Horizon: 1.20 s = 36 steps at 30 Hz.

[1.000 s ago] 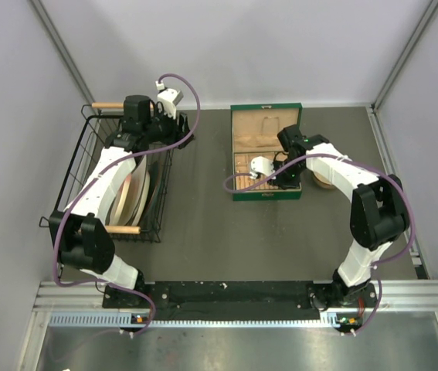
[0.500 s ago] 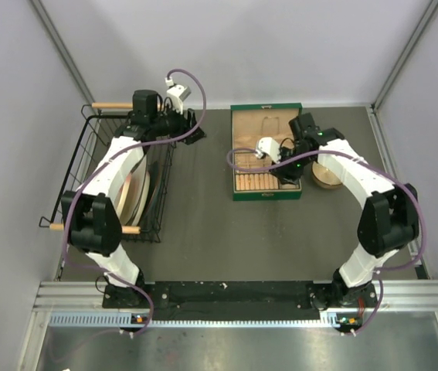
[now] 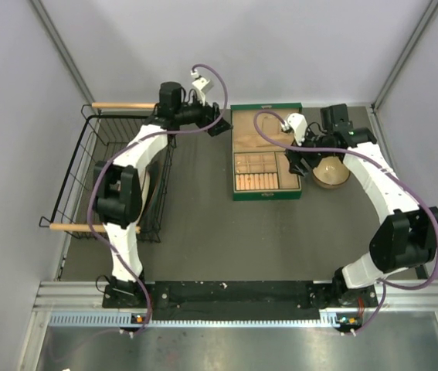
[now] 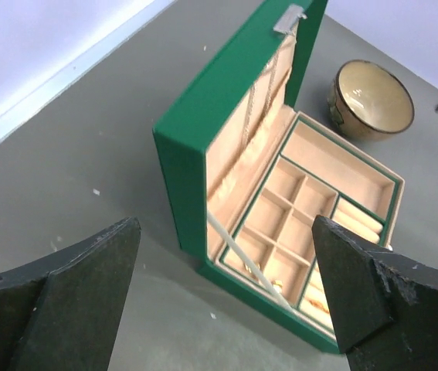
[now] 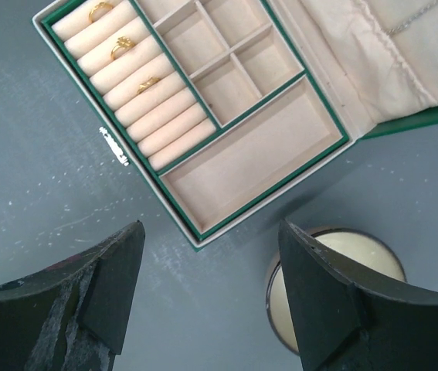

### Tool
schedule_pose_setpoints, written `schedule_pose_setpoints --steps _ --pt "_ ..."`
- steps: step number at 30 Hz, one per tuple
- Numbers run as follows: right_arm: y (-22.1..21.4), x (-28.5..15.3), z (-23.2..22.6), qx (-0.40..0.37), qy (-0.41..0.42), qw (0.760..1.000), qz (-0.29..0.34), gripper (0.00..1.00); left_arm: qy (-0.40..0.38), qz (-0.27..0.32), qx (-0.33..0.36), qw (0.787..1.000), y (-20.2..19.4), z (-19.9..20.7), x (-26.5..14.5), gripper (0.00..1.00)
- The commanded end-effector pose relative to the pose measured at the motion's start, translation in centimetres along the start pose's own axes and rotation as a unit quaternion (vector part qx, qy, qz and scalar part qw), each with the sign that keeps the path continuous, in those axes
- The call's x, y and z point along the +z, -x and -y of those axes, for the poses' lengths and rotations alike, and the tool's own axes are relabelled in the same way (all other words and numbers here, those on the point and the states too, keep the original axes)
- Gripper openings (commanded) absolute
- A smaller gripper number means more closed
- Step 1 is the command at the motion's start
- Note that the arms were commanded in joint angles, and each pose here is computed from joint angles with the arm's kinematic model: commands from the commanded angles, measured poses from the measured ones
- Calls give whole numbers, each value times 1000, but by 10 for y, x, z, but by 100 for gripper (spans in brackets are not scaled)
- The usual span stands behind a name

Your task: Organize the mixed jewelry

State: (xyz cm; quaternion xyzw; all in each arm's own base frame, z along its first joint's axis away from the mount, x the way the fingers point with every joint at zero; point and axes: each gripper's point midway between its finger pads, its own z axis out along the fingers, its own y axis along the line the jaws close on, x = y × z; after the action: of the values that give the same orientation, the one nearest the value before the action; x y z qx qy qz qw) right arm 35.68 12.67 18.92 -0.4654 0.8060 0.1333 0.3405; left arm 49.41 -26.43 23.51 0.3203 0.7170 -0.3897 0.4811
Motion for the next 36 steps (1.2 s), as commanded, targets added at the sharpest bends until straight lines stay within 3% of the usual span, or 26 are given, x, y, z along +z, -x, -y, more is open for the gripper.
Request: schedule_pose_setpoints --steps 1,9,14,18,22,27,30,34,36 --pt "8 -16 -7 19 -12 999 28 71 -35 46 56 997 32 1 29 99" --pt "-2 -22 -16 30 -17 999 26 70 -94 80 80 989 44 6 57 99" --pt "-6 -23 -21 35 -17 999 24 70 -180 85 62 978 44 43 57 99" --pt "-3 -32 -23 33 -29 998 34 70 -202 80 42 975 26 69 43 99" --pt "4 -47 -19 36 -54 997 47 70 -205 82 42 974 26 96 17 99" --pt "20 -71 -18 45 -84 993 74 70 -199 55 19 978 -7 116 -7 99" --pt "23 -80 -19 53 -95 991 82 71 -193 54 39 979 -11 134 -29 99" --pt "18 -76 -21 57 -92 991 75 71 -172 3 27 985 -42 143 -42 99" --pt "14 -69 -17 63 -93 991 69 71 -140 -16 62 988 -49 142 -35 99"
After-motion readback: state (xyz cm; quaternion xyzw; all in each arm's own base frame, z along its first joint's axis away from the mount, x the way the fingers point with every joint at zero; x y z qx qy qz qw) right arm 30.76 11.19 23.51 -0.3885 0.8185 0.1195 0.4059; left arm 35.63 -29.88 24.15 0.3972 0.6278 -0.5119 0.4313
